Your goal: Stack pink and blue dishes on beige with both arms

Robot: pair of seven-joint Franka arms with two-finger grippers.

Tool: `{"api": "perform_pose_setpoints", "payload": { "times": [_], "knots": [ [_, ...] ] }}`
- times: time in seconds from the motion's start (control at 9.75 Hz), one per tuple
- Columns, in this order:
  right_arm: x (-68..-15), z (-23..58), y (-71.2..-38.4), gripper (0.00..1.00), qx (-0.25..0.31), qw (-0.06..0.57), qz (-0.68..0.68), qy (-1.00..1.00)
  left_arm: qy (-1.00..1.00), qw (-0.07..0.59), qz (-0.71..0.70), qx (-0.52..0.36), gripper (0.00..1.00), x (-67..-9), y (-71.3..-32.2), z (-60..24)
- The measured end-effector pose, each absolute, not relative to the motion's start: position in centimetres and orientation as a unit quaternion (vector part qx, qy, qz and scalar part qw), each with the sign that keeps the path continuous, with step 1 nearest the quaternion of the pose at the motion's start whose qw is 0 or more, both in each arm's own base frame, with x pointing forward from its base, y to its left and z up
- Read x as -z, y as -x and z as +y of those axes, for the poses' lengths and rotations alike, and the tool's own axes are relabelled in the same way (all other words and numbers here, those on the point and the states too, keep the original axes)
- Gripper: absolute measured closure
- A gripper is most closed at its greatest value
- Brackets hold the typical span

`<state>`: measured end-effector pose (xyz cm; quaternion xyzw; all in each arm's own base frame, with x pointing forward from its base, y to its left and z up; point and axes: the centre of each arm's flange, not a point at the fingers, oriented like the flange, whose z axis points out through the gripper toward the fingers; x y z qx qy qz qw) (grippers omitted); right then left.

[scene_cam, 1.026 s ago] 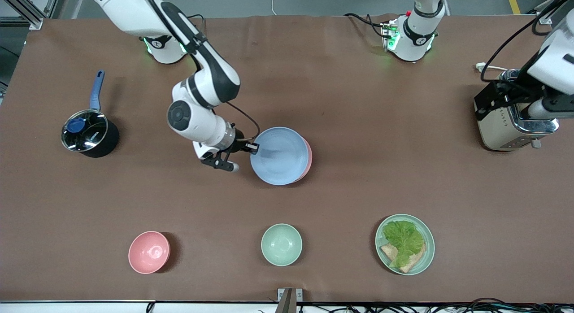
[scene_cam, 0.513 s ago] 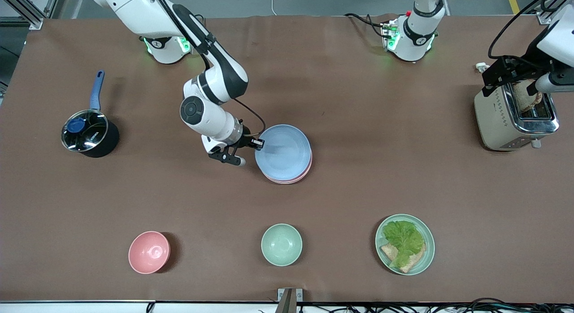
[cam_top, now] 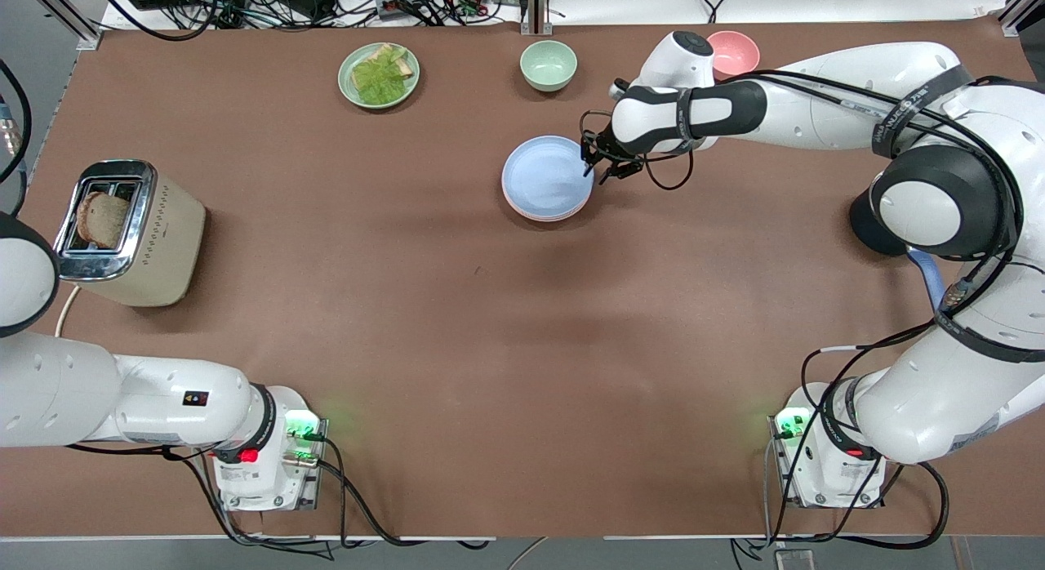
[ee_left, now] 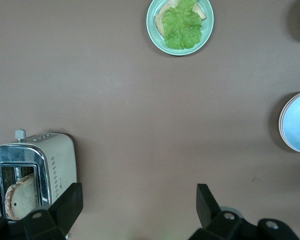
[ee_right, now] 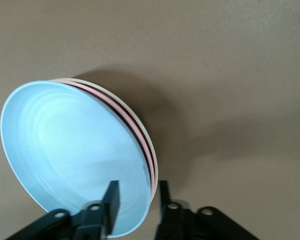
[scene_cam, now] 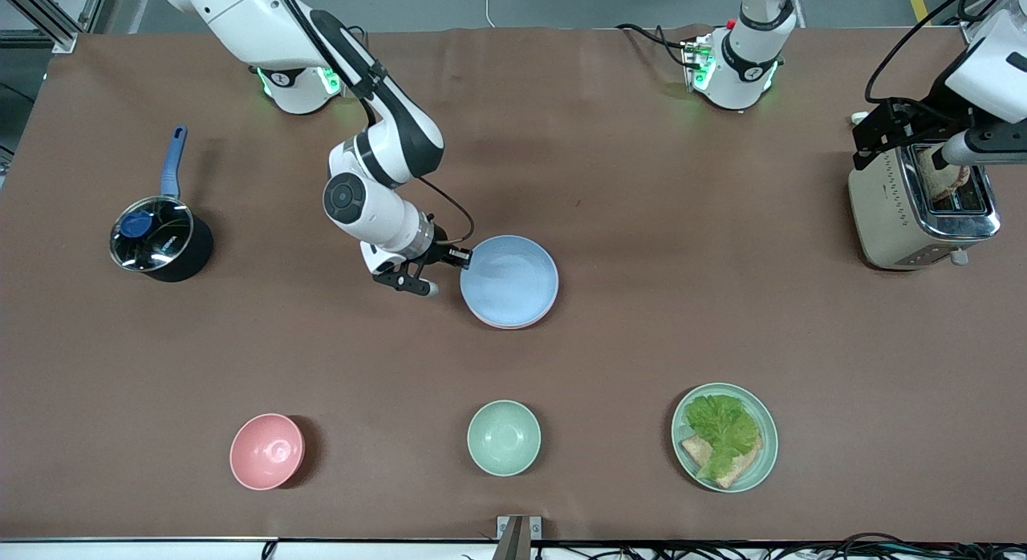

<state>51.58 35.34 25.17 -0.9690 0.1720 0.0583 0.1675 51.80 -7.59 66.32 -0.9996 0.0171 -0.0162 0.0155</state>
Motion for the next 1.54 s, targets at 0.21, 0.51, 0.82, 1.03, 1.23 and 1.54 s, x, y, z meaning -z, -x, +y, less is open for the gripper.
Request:
{"api": "perform_pose_setpoints", "payload": {
  "times": [0.21, 0.51, 0.82, 1.03, 1.23, 1.54],
  "knots": [
    [-29.5, 33.5, -53.6, 0.25, -0.033, 0.160, 0.157, 0.974, 1.000, 0.016, 0.023, 0.009, 0.00, -66.1, -51.7, -7.3],
    [-41.9, 25.5, -55.1, 0.00, 0.007, 0.052, 0.110, 0.993, 0.999, 0.016, 0.036, 0.012, 0.00, -66.5, -52.0, -6.8],
    [-53.7, 15.1, -55.8, 0.00, 0.029, -0.025, 0.150, 0.988, 0.999, 0.015, 0.035, 0.019, 0.00, -67.1, -52.1, -6.6],
    [-58.8, 6.8, -56.7, 0.00, 0.041, -0.029, 0.153, 0.987, 0.999, 0.015, 0.034, 0.020, 0.00, -67.2, -52.1, -6.5],
    [-61.6, 1.6, -55.4, 0.00, 0.035, -0.032, 0.135, 0.990, 0.999, 0.015, 0.032, 0.019, 0.00, -67.2, -52.1, -6.3],
    [-67.1, -2.9, -53.0, 0.00, 0.020, 0.031, 0.109, 0.993, 0.999, 0.015, 0.033, 0.016, 0.00, -67.3, -52.1, -5.3]
  ]
}}
